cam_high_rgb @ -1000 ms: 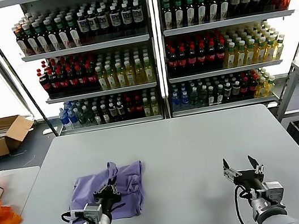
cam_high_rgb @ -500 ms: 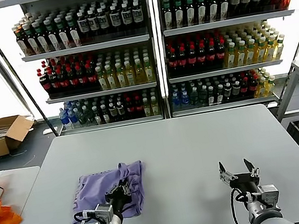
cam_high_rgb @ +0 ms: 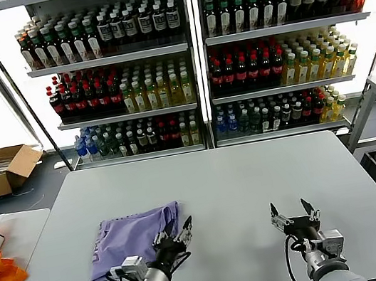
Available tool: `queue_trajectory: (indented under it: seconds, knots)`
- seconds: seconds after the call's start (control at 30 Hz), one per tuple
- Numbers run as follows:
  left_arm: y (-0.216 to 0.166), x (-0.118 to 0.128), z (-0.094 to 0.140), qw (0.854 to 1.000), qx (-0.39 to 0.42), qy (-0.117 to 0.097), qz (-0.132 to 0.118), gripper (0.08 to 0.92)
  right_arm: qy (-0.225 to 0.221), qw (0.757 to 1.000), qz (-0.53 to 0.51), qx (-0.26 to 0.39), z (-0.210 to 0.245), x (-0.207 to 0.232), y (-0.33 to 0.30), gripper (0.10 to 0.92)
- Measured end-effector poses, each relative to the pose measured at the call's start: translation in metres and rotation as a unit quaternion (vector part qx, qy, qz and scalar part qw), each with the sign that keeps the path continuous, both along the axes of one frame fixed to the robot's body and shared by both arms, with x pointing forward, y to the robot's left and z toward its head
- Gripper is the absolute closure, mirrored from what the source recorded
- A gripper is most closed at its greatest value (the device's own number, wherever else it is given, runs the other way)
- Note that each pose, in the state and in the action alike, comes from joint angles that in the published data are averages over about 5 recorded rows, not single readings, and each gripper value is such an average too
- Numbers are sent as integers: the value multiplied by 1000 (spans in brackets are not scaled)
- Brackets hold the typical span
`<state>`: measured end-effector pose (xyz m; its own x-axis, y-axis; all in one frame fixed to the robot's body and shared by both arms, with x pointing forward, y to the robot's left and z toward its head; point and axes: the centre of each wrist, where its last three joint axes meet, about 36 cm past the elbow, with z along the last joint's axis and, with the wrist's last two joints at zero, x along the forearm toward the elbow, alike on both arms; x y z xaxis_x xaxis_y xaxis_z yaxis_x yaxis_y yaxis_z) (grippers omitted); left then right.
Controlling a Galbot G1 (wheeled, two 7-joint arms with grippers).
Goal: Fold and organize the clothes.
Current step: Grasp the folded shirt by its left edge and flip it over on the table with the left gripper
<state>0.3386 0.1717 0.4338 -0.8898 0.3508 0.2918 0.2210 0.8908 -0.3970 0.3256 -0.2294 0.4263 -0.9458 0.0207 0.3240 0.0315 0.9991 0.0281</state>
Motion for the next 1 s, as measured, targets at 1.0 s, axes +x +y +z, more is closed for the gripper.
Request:
queue_trajectory:
  seconds: [1.0]
  knots:
    - [152, 6, -23, 963, 215, 1, 165, 177, 0, 1000, 26, -3, 2, 12, 6, 200]
